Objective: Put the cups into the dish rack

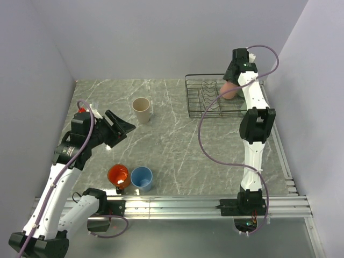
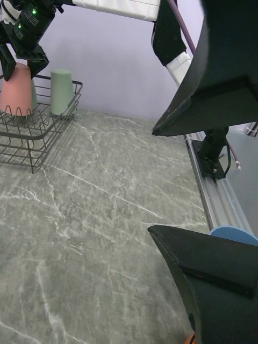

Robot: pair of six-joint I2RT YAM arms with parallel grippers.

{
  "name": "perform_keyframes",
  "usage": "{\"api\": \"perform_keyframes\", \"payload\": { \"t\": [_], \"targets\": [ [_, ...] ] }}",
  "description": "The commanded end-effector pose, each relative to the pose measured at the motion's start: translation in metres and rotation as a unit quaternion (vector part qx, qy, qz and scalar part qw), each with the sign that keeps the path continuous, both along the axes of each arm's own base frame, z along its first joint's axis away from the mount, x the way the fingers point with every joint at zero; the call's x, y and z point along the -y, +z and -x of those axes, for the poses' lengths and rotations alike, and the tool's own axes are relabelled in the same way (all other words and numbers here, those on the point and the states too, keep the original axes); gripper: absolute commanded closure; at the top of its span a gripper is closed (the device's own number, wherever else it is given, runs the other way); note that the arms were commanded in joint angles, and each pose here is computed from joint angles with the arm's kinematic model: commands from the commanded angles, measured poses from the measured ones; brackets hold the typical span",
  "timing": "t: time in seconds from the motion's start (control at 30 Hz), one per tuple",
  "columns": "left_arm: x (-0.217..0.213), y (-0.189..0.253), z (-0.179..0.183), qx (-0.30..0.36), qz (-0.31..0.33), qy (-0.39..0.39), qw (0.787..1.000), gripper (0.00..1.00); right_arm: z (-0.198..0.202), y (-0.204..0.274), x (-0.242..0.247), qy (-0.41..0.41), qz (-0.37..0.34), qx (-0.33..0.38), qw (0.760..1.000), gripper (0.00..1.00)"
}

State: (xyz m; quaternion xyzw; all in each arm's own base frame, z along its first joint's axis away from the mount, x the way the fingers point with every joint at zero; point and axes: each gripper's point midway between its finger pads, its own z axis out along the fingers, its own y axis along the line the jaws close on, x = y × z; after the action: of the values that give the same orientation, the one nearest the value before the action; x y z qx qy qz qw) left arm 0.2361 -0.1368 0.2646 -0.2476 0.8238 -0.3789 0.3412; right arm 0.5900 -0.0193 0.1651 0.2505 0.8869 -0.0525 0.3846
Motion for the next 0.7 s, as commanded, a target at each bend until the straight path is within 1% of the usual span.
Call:
{"api": "perform_keyframes", "payload": {
  "t": [0.0,0.13,0.27,0.3,0.47,0.57,0.63,0.67],
  "targets": [
    [-0.003,-0.002,0.001,-0.001,0.001,0.012,1.000,0.28,-0.012,0.000,-0.001,-0.005,0.005,0.022,1.000,1.00],
    [-0.002,-0.003,0.002,-0.003,0.001,0.008,1.000,0.28,-0.014,-0.015,-0.004,-0.010,0.011,0.010,1.000,1.00],
    [-0.001,-0.004,0.003,-0.007,-0.002,0.002,1.000,0.28,-0.018,-0.022,-0.006,-0.021,0.020,0.016,0.999,1.00],
    [-0.001,-0.005,0.003,-0.007,-0.003,0.000,1.000,0.28,-0.021,-0.015,-0.006,-0.025,0.018,0.032,0.999,1.00],
    [-0.002,-0.005,0.005,-0.010,-0.014,-0.006,1.000,0.28,-0.027,-0.012,-0.016,-0.031,0.006,0.054,0.998,1.00],
    [-0.003,-0.005,0.005,-0.012,-0.021,-0.009,1.000,0.28,-0.032,-0.014,-0.023,-0.027,-0.006,0.061,0.998,0.75],
    [-0.004,-0.005,0.004,-0.012,-0.028,-0.011,0.999,0.28,-0.032,-0.017,-0.028,-0.029,-0.013,0.058,0.998,0.55],
    [-0.004,-0.005,0.004,-0.012,-0.029,-0.012,0.999,0.28,-0.030,-0.018,-0.028,-0.030,-0.016,0.056,0.998,0.49]
  ]
}}
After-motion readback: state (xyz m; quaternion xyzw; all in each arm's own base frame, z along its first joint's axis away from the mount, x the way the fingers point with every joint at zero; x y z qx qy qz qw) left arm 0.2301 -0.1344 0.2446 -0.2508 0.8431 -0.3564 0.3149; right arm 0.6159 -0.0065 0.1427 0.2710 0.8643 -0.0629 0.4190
